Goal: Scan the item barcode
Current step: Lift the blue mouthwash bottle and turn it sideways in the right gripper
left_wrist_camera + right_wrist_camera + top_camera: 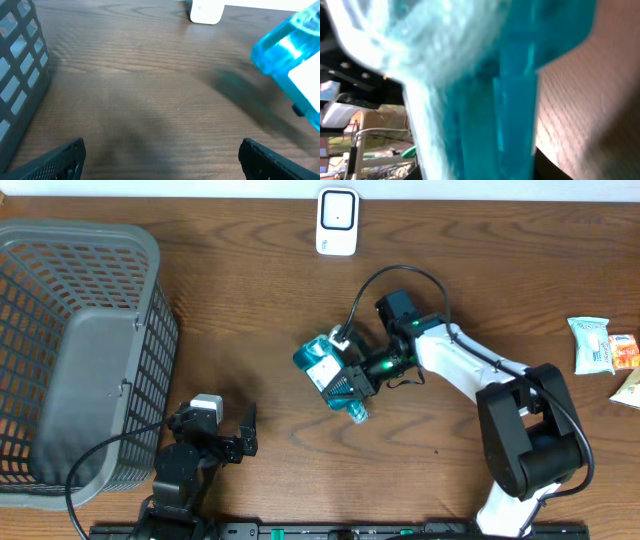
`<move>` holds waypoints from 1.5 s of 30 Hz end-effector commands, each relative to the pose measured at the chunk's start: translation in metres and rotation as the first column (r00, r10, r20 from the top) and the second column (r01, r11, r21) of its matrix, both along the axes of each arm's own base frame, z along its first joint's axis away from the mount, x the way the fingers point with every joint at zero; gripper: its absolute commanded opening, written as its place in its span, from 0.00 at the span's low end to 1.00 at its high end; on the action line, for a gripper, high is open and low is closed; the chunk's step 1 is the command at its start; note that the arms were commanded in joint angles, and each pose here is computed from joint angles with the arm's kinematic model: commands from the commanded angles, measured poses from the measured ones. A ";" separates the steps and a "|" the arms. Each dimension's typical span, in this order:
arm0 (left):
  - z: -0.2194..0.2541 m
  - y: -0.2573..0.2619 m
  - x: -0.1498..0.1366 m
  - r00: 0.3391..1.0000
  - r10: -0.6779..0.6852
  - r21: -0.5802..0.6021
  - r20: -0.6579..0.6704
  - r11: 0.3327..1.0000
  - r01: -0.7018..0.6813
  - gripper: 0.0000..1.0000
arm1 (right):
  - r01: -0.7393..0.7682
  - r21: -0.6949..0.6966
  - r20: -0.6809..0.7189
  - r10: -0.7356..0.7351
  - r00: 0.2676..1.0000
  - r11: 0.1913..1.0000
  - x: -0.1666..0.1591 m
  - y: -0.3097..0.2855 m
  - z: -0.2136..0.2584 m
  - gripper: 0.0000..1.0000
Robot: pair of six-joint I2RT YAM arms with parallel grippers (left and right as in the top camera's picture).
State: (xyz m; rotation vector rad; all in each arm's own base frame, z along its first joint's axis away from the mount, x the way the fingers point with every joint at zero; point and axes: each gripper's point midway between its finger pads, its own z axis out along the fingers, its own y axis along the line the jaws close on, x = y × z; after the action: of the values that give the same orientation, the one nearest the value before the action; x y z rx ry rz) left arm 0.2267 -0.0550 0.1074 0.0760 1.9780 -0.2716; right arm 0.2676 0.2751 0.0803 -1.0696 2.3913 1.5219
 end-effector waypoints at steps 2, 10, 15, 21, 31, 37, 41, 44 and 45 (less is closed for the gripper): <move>-0.013 -0.002 -0.003 0.999 -0.016 0.015 -0.030 1.000 0.017 0.98 | -0.016 0.180 0.065 0.004 0.998 0.983 0.013 0.002 0.033 0.01; -0.013 -0.002 -0.003 0.999 -0.016 0.015 -0.030 1.000 0.017 0.98 | 0.360 -0.350 0.183 -0.314 0.932 0.865 0.074 -0.043 -0.040 0.01; -0.013 -0.002 -0.003 0.999 -0.016 0.015 -0.030 1.000 0.017 0.98 | 0.553 -0.536 0.318 -0.454 0.832 0.638 0.095 -0.075 -0.058 0.01; -0.013 -0.002 -0.003 0.999 -0.016 0.015 -0.030 1.000 0.017 0.98 | 0.659 -0.586 0.465 -0.471 0.750 0.471 0.108 -0.093 -0.058 0.24; -0.013 -0.002 -0.003 0.999 -0.016 0.015 -0.030 1.000 0.017 0.98 | 0.653 -0.693 0.511 -0.429 0.745 0.307 0.076 -0.103 -0.066 0.53; -0.013 -0.002 -0.003 0.999 -0.016 0.015 -0.030 1.000 0.017 0.98 | 0.611 -0.734 0.452 -0.458 0.765 0.297 0.055 -0.100 -0.074 0.38; -0.013 -0.002 -0.003 0.999 -0.016 0.015 -0.030 1.000 0.017 0.98 | 0.625 -0.725 0.455 -0.480 0.750 0.289 0.057 -0.098 -0.073 0.15; -0.013 -0.002 -0.003 0.999 -0.016 0.015 -0.030 1.000 0.017 0.98 | 0.639 -0.711 0.464 -0.486 0.740 0.294 0.061 -0.096 -0.073 0.13; -0.013 -0.002 -0.003 0.999 -0.016 0.015 -0.030 1.000 0.017 0.98 | 0.643 -0.707 0.469 -0.486 0.737 0.294 0.063 -0.096 -0.072 0.12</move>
State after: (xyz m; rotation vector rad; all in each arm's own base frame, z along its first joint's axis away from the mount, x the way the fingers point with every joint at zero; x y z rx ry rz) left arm 0.2267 -0.0550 0.1074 0.0760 1.9780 -0.2716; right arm 0.3275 0.1795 0.0073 -0.2469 2.9132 -0.0544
